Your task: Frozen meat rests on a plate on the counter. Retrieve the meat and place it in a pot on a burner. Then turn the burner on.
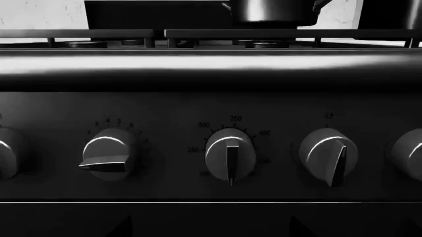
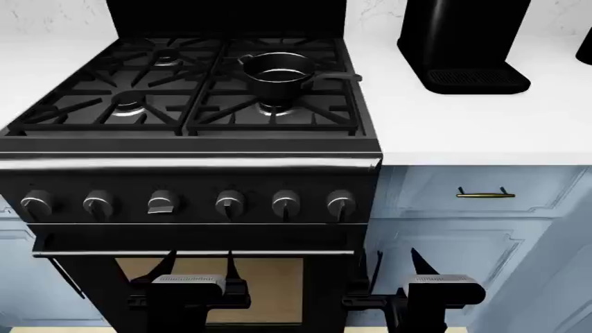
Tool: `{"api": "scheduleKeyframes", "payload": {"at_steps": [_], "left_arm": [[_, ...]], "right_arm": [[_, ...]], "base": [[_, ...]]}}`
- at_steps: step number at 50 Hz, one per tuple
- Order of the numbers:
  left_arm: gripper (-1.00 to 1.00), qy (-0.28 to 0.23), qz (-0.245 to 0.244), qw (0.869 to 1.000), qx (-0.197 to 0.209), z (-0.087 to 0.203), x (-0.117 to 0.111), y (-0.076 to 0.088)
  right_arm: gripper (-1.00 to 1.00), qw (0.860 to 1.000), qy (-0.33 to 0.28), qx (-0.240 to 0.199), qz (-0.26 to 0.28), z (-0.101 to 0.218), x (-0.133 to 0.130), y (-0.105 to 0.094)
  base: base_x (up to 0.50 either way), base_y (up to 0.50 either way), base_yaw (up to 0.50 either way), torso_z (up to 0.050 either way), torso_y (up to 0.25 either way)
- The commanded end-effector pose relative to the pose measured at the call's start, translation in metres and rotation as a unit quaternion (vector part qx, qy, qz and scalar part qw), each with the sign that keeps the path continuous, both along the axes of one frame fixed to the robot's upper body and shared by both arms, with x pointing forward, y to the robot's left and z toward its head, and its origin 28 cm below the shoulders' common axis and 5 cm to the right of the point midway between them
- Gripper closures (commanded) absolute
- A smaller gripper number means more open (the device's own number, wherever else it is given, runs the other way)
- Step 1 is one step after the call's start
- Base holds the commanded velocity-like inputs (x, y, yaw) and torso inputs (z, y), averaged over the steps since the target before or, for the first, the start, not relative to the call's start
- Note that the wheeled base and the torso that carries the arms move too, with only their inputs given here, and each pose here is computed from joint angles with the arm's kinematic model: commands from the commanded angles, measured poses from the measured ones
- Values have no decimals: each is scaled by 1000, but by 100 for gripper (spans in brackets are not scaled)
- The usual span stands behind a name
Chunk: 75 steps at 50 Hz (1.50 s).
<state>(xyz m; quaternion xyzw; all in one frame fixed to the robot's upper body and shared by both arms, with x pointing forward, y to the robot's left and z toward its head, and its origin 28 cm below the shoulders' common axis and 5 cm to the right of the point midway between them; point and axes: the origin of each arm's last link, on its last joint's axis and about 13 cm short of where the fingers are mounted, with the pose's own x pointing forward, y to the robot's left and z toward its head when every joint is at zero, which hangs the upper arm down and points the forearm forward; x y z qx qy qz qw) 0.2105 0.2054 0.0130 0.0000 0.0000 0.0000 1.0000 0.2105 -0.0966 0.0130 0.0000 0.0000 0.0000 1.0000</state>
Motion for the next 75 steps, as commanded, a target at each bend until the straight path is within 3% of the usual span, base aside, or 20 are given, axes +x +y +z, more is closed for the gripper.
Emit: {"api": "scheduleKeyframes", "payload": {"at_steps": [1,13,18,75], "left_arm": [[-100,-7,-11,1000,-13,1,-2,1],[-100,-14,-18,999,-23,2,-6,3],[-100,-11,-18,1000,-21,0,-6,2],[-100,4,-23,1000,-16,-6,-6,2]], "right_arm": [[-100,1000,-1,2,4,0,0,1],[-100,1000,-7,13,26,1,0,4],[-100,999,-11,-2,35,1,-2,4],[-100,998,-4,2,55,-2,-7,3]], "base": [[0,0,0,17,0],[0,0,0,50,0],[0,500,0,50,0],[0,500,0,50,0]]}}
